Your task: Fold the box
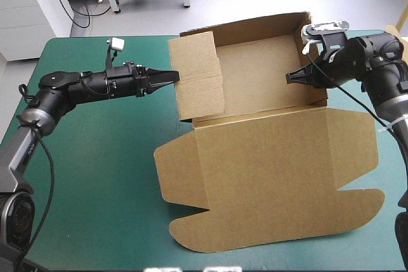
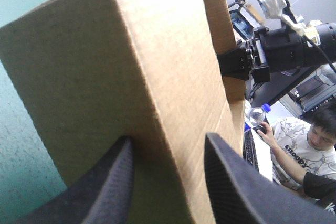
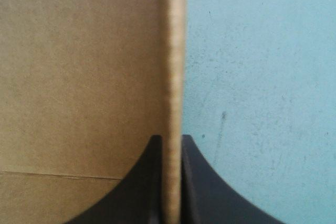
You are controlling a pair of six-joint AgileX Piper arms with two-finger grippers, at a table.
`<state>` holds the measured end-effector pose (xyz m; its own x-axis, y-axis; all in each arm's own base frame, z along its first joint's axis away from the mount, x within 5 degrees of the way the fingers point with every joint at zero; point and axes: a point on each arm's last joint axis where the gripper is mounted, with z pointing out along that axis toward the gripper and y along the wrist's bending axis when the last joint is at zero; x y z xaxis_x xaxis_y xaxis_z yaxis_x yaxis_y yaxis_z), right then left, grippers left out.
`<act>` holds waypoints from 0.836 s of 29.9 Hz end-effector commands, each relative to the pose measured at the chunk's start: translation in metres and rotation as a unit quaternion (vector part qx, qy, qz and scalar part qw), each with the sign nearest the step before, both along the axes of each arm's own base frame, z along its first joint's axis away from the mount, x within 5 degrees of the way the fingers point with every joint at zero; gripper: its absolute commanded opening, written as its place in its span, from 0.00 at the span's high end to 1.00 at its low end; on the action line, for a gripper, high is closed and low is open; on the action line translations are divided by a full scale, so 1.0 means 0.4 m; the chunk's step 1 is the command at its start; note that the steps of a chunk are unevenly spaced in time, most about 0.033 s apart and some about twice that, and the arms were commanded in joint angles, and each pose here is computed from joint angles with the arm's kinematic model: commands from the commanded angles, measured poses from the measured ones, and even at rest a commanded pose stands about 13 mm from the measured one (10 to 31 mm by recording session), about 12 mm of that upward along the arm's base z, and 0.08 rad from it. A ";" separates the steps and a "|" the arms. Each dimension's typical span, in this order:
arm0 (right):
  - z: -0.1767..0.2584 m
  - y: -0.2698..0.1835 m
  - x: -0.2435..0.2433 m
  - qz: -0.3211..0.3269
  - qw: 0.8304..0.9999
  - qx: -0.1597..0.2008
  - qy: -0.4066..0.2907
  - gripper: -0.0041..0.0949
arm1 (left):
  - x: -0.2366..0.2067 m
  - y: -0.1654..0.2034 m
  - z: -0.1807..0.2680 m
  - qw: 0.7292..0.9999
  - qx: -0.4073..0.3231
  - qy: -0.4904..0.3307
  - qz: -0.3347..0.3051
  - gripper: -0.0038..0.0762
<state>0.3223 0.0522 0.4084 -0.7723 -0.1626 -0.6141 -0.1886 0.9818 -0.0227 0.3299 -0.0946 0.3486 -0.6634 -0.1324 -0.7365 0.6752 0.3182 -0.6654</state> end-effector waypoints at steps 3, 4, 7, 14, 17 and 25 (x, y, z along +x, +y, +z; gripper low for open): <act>0.070 0.043 -0.026 0.016 0.997 0.007 -0.078 0.97 | -0.041 -0.032 0.062 0.999 -0.026 -0.017 -0.030 0.57; 0.071 0.052 -0.027 0.015 0.996 0.000 -0.083 0.97 | -0.041 -0.038 0.058 1.000 -0.010 -0.014 -0.026 0.57; 0.074 0.074 -0.032 0.011 0.995 -0.022 -0.094 0.97 | -0.037 -0.047 0.057 0.999 0.036 -0.006 -0.018 0.57; 0.074 0.093 -0.037 0.013 0.995 -0.014 -0.093 0.97 | -0.025 -0.040 0.113 0.995 0.097 -0.009 0.018 0.57; 0.075 0.108 -0.040 0.018 0.995 -0.007 -0.097 0.97 | -0.022 -0.052 0.125 0.986 0.159 -0.001 0.049 0.57; 0.082 0.171 -0.056 0.052 0.992 0.011 -0.115 0.97 | -0.027 -0.112 0.120 0.949 0.294 -0.010 0.116 0.57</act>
<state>0.3124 0.1078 0.4119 -0.7066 -0.2602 -0.6581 -0.2292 0.9640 -0.1351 0.3279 -0.1320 0.3697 -0.7083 0.2168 -0.6717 0.5691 0.7385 -0.3617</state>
